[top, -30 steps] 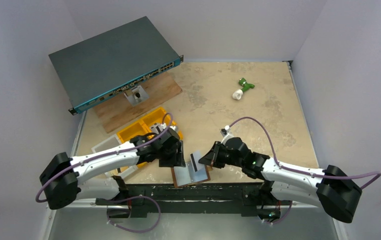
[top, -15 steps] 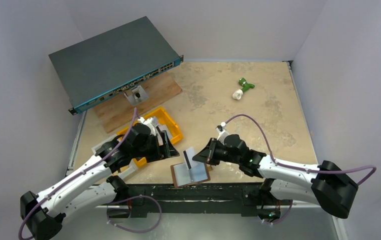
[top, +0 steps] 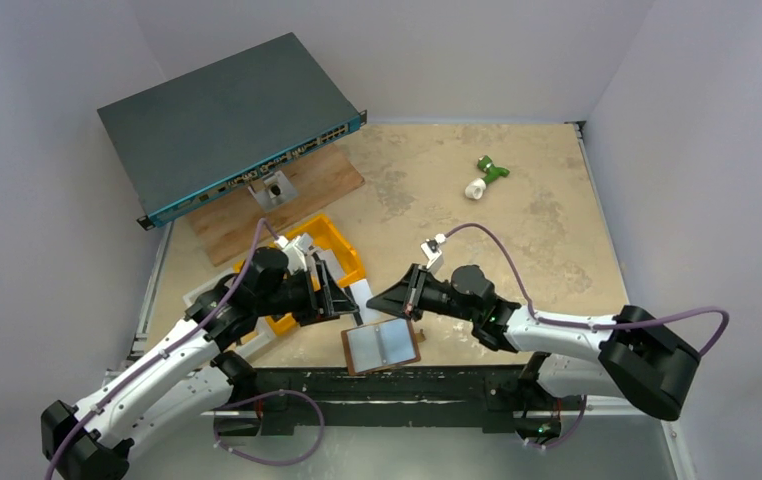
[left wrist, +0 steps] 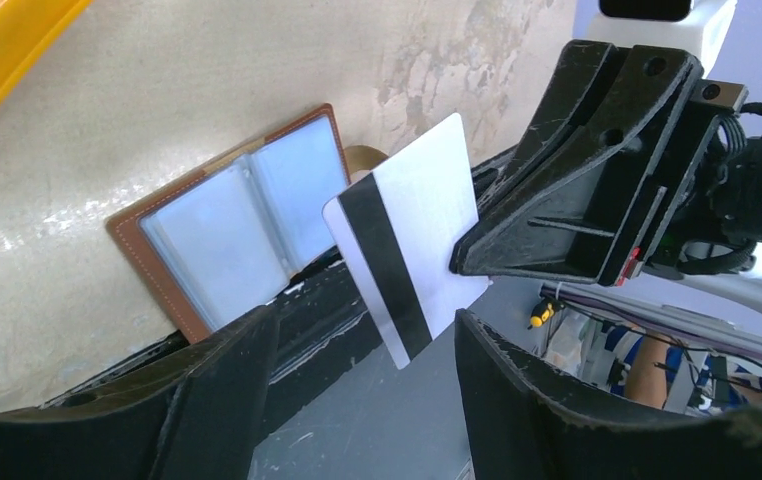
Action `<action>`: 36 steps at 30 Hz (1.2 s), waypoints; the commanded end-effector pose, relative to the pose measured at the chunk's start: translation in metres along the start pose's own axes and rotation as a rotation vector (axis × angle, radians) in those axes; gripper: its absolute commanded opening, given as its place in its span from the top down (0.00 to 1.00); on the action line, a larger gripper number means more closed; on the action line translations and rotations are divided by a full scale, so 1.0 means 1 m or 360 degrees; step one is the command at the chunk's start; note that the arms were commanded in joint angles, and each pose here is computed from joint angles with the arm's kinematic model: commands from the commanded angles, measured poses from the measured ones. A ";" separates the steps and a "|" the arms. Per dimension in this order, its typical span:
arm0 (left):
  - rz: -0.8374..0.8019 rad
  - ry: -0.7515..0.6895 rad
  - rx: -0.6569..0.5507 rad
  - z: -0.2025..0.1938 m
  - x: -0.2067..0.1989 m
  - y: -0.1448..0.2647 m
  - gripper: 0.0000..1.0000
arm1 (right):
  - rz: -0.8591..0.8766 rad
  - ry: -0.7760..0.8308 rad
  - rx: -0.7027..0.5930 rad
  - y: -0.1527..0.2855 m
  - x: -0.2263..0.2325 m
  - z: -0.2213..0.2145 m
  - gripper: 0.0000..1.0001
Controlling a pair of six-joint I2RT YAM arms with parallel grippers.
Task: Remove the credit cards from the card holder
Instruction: Remove the credit card from the card holder, then place the credit card in the storage box.
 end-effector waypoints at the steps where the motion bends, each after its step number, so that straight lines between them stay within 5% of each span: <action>1: -0.0181 0.0018 -0.0032 0.007 -0.012 -0.002 0.37 | 0.0267 -0.0043 0.0105 -0.001 0.028 -0.004 1.00; 6: -0.0254 0.0040 -0.0045 0.010 -0.016 -0.004 0.48 | 0.0268 -0.0065 0.0110 -0.004 0.025 -0.003 1.00; 15: -0.0281 0.0043 -0.0040 0.013 -0.018 -0.007 1.00 | 0.0185 -0.0009 0.0089 -0.006 0.021 -0.002 0.96; 20: -0.0188 0.0021 -0.0084 0.018 -0.018 -0.004 1.00 | 0.0033 0.0078 -0.0022 -0.004 0.023 0.004 0.27; 23: -0.0026 -0.0008 -0.0125 0.023 -0.014 0.002 1.00 | -0.0090 0.0164 -0.0137 0.003 0.025 0.009 0.06; 31: 0.0794 -0.0105 -0.0231 0.066 0.004 0.008 1.00 | -0.0362 0.0253 -0.0523 0.036 0.027 0.025 0.01; 36: 0.1036 -0.0129 -0.0250 0.091 0.013 -0.011 1.00 | -0.0474 0.0277 -0.0618 0.052 0.023 0.028 0.01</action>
Point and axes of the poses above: each gripper's point midway between its finger pads, its own y axis back along the fingers, its own x axis along the line the jaws close on, z = x × y, the point moved 8 cm from there along y, back along the fingers, and after that the axes turned 12 degrees about -y, right-handed, at the moved point
